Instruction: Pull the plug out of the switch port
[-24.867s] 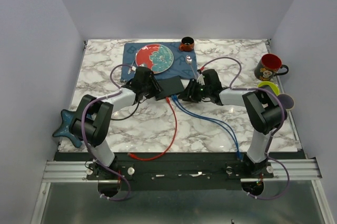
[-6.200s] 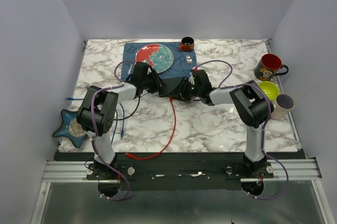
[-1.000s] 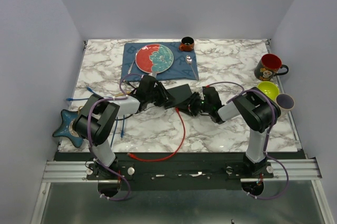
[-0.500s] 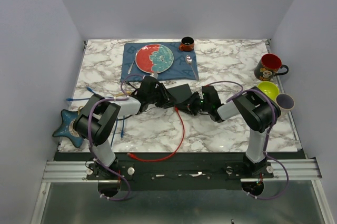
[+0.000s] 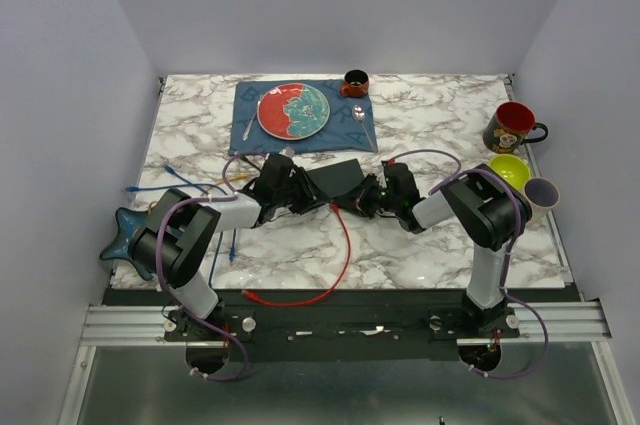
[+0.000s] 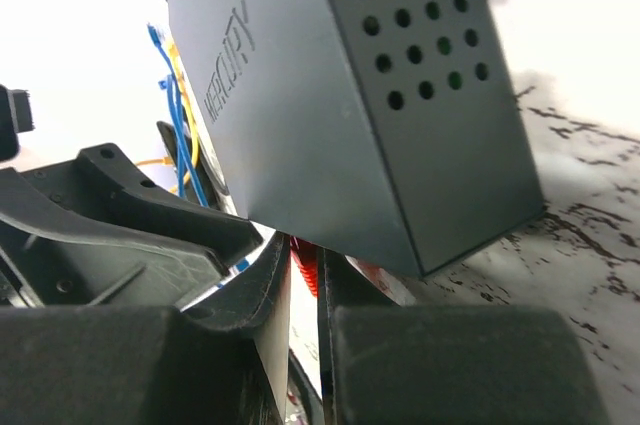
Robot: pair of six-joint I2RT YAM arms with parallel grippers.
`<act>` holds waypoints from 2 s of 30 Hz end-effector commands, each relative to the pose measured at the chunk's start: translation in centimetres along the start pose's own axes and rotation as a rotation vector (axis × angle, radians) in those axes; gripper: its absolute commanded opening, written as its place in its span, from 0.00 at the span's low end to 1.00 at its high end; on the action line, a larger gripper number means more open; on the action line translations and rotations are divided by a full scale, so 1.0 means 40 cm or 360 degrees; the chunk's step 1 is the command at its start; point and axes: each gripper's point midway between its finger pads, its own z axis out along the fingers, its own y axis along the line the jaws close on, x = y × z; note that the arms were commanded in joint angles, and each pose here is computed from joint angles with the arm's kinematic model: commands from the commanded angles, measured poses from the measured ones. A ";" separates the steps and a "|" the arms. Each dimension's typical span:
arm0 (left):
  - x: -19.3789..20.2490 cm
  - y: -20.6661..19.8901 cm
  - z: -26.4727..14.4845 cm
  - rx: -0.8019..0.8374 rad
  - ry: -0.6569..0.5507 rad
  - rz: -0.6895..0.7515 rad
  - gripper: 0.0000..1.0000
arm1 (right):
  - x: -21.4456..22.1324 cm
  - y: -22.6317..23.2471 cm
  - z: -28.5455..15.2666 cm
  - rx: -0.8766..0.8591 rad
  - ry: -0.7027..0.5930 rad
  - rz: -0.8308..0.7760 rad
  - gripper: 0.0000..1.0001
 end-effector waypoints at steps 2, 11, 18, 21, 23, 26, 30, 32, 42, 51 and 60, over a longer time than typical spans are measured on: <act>0.035 0.024 -0.010 -0.0044 0.0031 -0.0033 0.41 | 0.038 -0.095 0.000 0.0145 0.0072 -0.0046 0.01; 0.031 0.038 0.032 -0.0062 0.0038 -0.0082 0.41 | 0.050 -0.109 -0.002 0.0157 0.0115 -0.0106 0.01; -0.014 0.009 0.057 -0.0061 -0.0014 -0.0090 0.41 | 0.082 -0.125 -0.027 0.0145 0.0175 -0.0137 0.01; -0.025 0.001 0.062 -0.0059 -0.0026 -0.0094 0.41 | 0.091 -0.126 -0.034 0.0128 0.0195 -0.0150 0.01; -0.028 0.003 0.062 -0.0071 -0.0027 -0.0093 0.41 | 0.101 -0.137 -0.041 0.0140 0.0211 -0.0148 0.01; -0.032 0.000 0.059 -0.0070 -0.0035 -0.0089 0.41 | 0.108 -0.142 -0.053 0.0136 0.0210 -0.0153 0.01; -0.039 -0.030 0.007 0.0002 -0.0085 -0.0037 0.41 | 0.096 -0.086 -0.087 0.0054 0.0136 -0.0220 0.01; -0.049 -0.065 -0.030 0.0105 -0.0145 0.0046 0.50 | 0.067 -0.012 -0.113 -0.0009 0.0043 -0.0322 0.01; 0.079 -0.179 -0.242 0.0578 -0.0427 0.0538 0.99 | -0.002 0.160 -0.219 0.0058 -0.0155 -0.0608 0.01; 0.223 -0.243 -0.240 0.0720 -0.0369 0.0780 0.99 | 0.074 0.237 -0.261 -0.0006 -0.0158 -0.0651 0.01; 0.315 -0.272 -0.171 0.0722 -0.0203 0.0830 0.92 | 0.152 0.272 -0.288 -0.0043 -0.0130 -0.0684 0.01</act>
